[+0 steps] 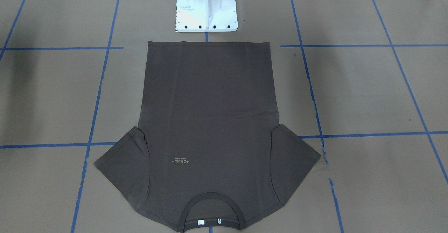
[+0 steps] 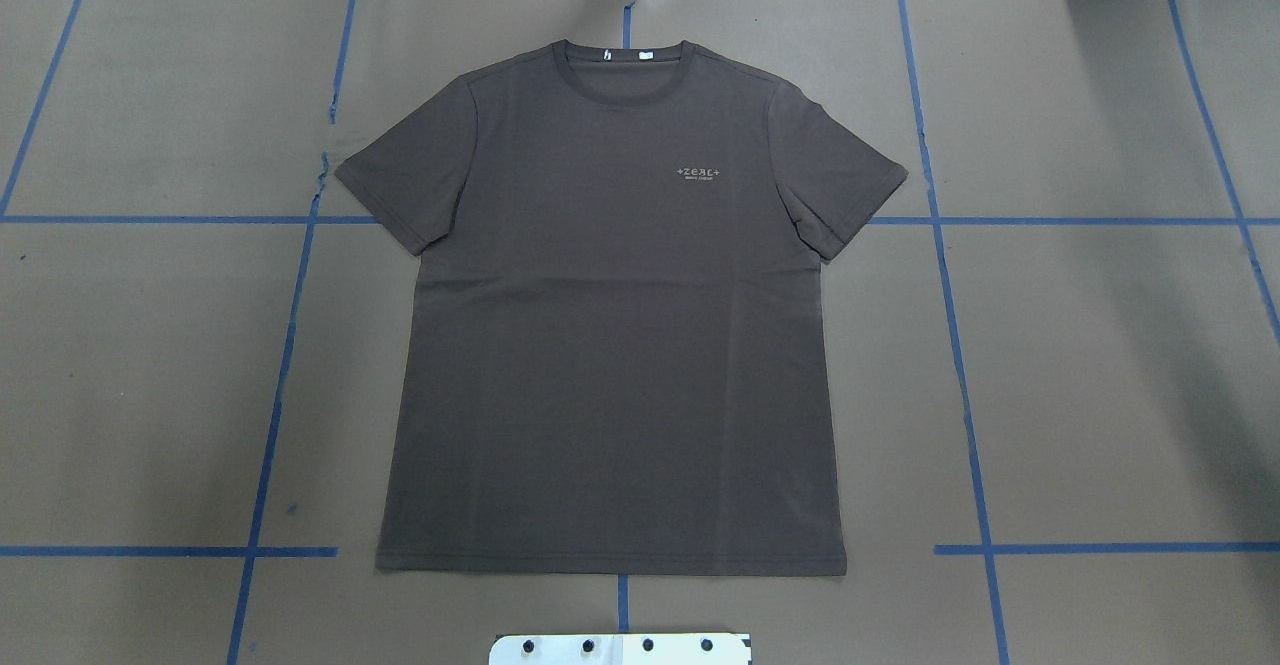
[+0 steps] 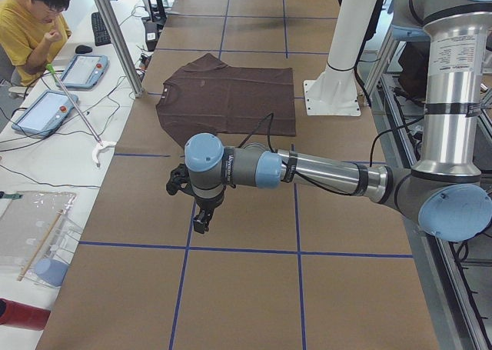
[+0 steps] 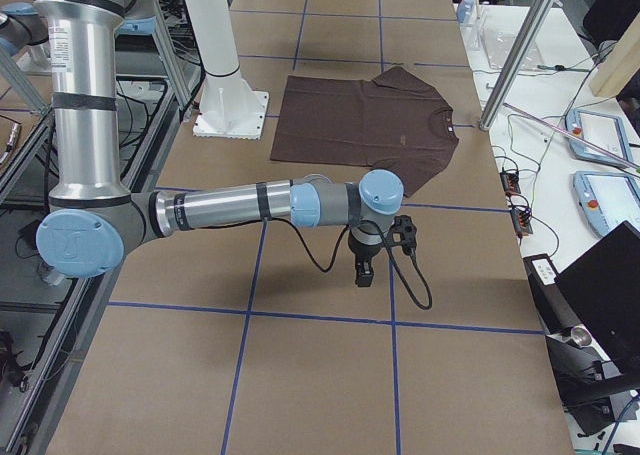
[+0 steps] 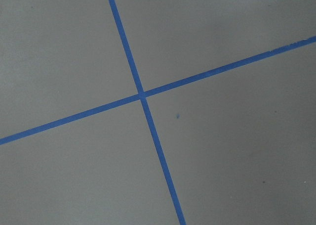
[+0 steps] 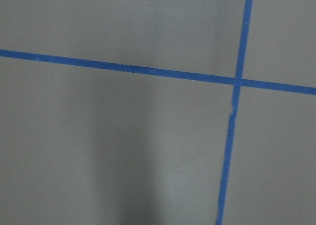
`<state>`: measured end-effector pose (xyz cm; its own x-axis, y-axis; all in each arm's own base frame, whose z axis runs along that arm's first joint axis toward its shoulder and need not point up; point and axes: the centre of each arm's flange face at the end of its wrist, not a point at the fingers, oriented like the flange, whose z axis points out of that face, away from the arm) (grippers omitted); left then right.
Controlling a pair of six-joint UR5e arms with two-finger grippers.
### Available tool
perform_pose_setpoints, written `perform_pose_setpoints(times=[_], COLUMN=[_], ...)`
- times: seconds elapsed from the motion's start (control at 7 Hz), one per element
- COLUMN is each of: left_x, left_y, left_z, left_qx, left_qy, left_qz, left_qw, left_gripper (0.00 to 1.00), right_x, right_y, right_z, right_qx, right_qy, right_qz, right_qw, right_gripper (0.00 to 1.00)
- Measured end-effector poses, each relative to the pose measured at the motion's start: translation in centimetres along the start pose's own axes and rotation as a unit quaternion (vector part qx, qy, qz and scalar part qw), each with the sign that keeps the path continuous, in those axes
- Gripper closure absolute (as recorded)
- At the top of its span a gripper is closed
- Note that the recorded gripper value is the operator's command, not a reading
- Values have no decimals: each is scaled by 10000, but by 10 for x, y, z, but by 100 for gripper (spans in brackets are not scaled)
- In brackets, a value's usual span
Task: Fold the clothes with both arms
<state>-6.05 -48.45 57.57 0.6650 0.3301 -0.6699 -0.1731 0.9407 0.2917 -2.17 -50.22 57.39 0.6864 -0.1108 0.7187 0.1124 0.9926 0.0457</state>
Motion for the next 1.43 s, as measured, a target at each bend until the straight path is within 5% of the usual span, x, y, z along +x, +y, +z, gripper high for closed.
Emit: perform_pose_setpoints(times=[0.43, 0.86, 1.14, 1.43], left_x=[4, 3, 3, 2], left_y=[-10, -10, -10, -9], left_z=[-4, -3, -3, -3], left_qx=[278, 439, 469, 469], left_qy=[-33, -68, -76, -76], left_qz=[306, 490, 523, 525], left_qw=[9991, 9978, 9975, 9975], left_gripper=[0, 0, 0, 0], right_x=[-133, -218, -258, -278], right_y=[-99, -162, -181, -191], right_z=[61, 103, 121, 136], right_qx=[281, 1021, 1159, 1094], right_qy=[-328, -468, -425, -374], right_qz=[387, 1605, 2082, 2144], right_qw=[9983, 9806, 9703, 9699], right_gripper=[0, 9, 10, 11])
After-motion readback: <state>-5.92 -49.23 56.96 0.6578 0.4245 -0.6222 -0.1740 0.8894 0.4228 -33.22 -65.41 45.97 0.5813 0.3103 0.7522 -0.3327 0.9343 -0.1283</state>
